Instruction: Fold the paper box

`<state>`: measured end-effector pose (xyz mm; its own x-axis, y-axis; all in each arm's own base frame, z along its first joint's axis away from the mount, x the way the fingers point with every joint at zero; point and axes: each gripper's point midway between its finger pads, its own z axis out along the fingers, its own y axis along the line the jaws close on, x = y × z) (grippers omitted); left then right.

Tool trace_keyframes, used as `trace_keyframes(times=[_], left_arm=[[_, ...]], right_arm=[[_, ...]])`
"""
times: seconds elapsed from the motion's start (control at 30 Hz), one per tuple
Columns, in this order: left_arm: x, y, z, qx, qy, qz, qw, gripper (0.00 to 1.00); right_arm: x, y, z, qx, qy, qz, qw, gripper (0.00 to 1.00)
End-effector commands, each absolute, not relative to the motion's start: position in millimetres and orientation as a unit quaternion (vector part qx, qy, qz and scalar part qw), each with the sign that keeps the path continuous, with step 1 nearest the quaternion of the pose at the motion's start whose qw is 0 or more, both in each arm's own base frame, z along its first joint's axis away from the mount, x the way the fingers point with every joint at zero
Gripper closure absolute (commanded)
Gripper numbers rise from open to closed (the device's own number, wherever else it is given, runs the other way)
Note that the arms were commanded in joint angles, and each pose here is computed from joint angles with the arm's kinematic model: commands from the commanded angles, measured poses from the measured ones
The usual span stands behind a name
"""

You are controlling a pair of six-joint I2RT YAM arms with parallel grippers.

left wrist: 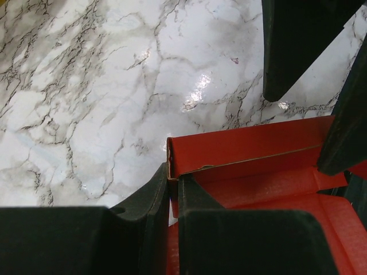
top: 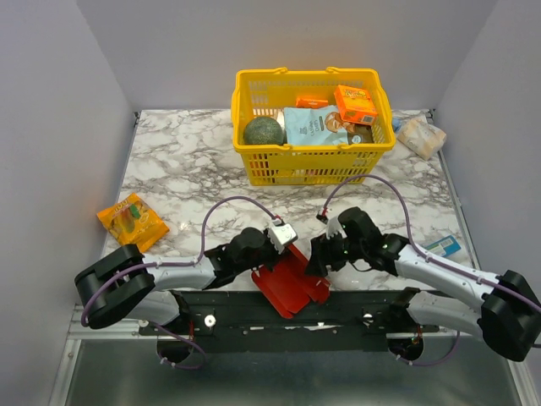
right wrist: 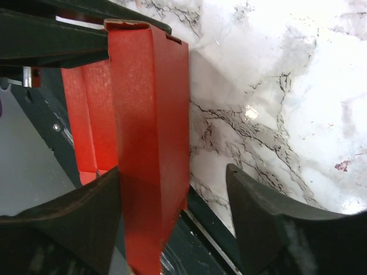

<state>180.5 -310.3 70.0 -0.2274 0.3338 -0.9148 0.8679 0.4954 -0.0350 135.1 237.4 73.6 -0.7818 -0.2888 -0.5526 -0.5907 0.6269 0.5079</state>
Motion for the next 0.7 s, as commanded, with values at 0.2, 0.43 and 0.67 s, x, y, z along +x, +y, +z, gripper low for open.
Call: trace_keyframes(times=[0.2,0.43,0.67], left_arm=[[182.1,-313.1,80.2,0.4,0.718,-0.302,0.482,1.0],[186.4,-315.1,70.8,0.384,0.741,-0.295,0.466,1.0],[192.4,-311.3,56.1,0.368,0.765,-0.273,0.454,0.81]], right_arm=[[131.9,255.2,74.1,-0.265,0.864,0.379,0.201,0.51],[137.0,250.3,68.2,-0.256,0.874,0.356,0.209,0.62],[141.4,242.4,64.4,-0.249,0.883,0.333,0.218,0.67]])
